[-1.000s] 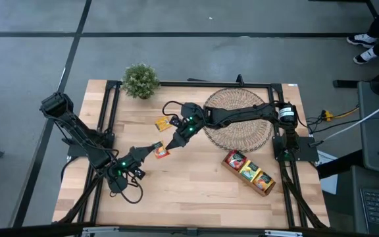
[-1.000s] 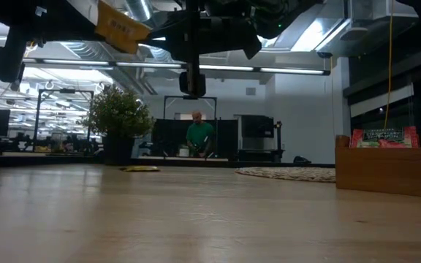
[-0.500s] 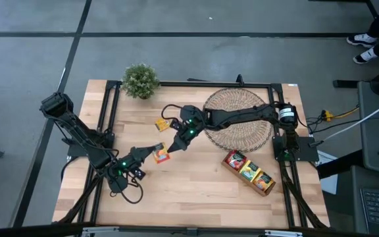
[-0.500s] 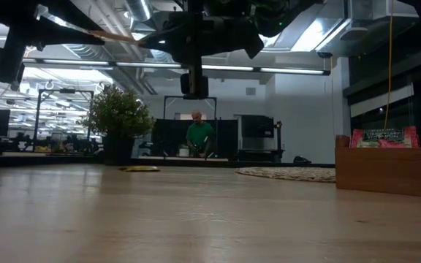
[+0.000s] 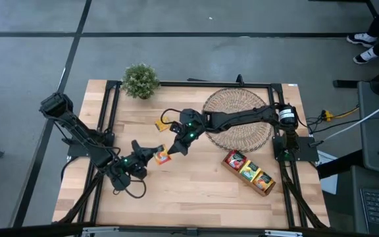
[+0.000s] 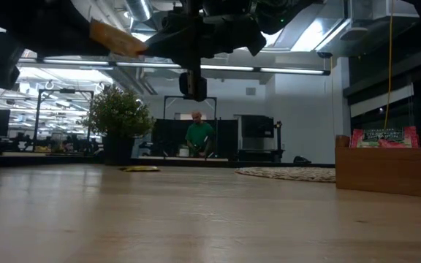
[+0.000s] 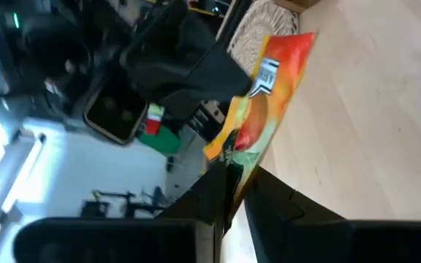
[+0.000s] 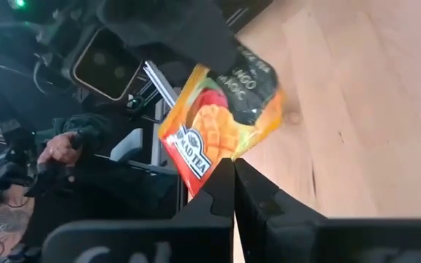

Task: Pick & Place Tea
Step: Put the top orange tea bag into the right slot of the wooden organizer

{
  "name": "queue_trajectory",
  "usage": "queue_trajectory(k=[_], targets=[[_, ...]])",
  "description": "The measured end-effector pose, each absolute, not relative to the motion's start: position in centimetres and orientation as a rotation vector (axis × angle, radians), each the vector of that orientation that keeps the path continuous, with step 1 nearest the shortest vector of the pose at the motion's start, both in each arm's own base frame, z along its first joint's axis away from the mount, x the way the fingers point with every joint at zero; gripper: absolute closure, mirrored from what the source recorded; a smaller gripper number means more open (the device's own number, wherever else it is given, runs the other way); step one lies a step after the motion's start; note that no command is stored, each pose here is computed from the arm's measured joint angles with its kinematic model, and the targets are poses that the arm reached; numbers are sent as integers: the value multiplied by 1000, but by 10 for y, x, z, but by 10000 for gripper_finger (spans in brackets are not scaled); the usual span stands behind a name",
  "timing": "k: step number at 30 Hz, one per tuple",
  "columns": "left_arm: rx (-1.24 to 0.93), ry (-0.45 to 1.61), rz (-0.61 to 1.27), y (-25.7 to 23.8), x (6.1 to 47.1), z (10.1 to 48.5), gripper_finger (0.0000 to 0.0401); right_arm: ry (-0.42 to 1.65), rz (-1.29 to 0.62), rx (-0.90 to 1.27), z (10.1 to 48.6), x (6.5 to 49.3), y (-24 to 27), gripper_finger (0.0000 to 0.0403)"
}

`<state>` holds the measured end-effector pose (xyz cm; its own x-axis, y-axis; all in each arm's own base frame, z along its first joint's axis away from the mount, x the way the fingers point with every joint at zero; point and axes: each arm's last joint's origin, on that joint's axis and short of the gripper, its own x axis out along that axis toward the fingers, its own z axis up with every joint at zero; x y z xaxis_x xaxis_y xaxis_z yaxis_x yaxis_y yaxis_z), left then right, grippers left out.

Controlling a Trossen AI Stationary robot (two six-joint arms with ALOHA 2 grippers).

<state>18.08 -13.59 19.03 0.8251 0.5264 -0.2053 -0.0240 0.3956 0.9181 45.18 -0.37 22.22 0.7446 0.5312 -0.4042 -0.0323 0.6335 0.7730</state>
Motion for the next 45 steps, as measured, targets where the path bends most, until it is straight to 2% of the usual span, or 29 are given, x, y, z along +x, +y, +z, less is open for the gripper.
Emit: queue_trajectory(k=[6, 10, 17, 24, 32, 36, 39, 45], targets=[[1054, 519, 370, -132, 185, 190, 360, 665, 349, 803, 222, 452, 0, 401], [1075, 524, 362, -132, 185, 190, 386, 666, 351, 798, 221, 452, 0, 389], [1248, 552, 320, -135, 182, 190, 398, 672, 399, 806, 222, 451, 1, 342], [1448, 576, 282, -140, 178, 191, 398, 668, 385, 880, 225, 452, 0, 274], [1491, 535, 301, -143, 186, 202, 398, 630, 370, 897, 228, 454, -6, 222], [1528, 544, 288, -141, 188, 203, 399, 603, 380, 892, 230, 455, -7, 225], [1537, 552, 290, -140, 189, 203, 398, 603, 381, 891, 230, 455, -7, 244], [1538, 552, 289, -140, 189, 203, 396, 602, 382, 887, 230, 455, -7, 334]])
